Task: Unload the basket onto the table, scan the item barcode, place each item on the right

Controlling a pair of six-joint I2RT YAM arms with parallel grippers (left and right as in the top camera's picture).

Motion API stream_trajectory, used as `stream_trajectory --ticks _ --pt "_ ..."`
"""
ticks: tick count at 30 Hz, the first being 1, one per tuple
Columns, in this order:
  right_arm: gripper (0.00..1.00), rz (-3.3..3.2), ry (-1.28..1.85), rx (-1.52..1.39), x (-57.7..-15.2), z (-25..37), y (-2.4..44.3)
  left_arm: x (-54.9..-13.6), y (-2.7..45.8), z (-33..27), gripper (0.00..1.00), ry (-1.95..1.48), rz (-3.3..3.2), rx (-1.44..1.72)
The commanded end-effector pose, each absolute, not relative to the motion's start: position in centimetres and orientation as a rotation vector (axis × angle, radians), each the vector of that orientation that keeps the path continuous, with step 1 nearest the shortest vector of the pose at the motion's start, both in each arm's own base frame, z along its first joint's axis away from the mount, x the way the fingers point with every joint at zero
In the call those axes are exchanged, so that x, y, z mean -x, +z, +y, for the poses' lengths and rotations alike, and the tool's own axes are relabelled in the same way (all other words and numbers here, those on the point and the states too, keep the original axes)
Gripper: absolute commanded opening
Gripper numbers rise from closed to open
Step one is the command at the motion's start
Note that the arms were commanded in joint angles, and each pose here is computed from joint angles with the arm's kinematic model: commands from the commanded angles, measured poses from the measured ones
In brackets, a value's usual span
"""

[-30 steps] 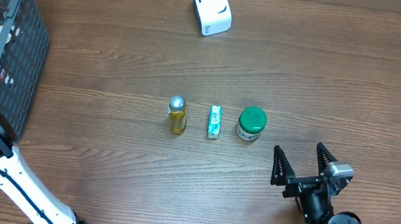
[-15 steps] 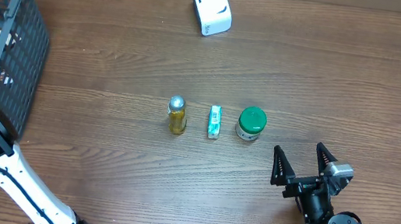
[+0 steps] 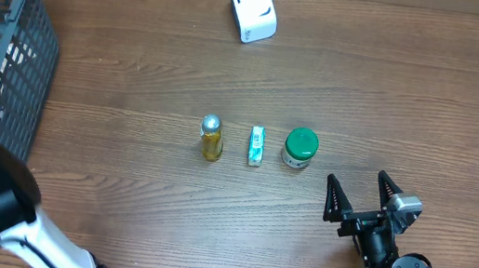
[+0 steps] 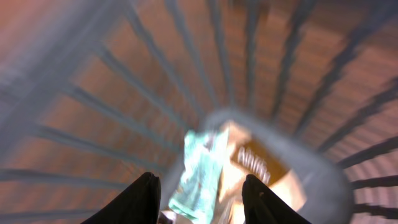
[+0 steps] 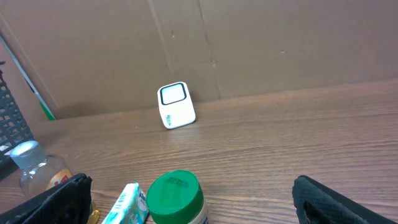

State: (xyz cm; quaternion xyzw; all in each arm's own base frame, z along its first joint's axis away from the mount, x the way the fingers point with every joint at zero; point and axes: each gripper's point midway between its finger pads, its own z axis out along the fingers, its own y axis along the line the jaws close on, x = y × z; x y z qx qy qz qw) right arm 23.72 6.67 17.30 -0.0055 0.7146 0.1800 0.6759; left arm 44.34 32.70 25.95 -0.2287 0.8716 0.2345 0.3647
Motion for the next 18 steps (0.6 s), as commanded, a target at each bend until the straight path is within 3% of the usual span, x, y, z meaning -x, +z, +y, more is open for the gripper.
stream_trajectory --ticks 1,4,7,9,12,18 --pt "1.00 1.606 0.403 0.010 -23.8 6.6 17.0 -42.8 32.2 31.1 0.48 0.606 2.107 0.620" --pt "1.00 1.606 0.403 0.010 -23.8 6.6 17.0 -42.2 29.6 31.5 0.60 0.598 2.188 0.643" --pt "1.00 1.606 0.402 0.010 -23.8 6.6 17.0 -42.3 21.5 32.4 0.91 0.592 2.395 0.609" --pt "1.00 1.606 0.403 0.010 -23.8 6.6 17.0 -42.4 18.2 32.5 0.98 0.577 2.493 0.561" --pt "1.00 1.606 0.403 0.010 -23.8 6.6 17.0 -42.8 13.0 31.9 1.00 0.525 2.655 0.371" --pt "1.00 1.606 0.403 0.010 -23.8 6.6 17.0 -42.6 9.9 31.9 1.00 0.518 2.753 0.249"
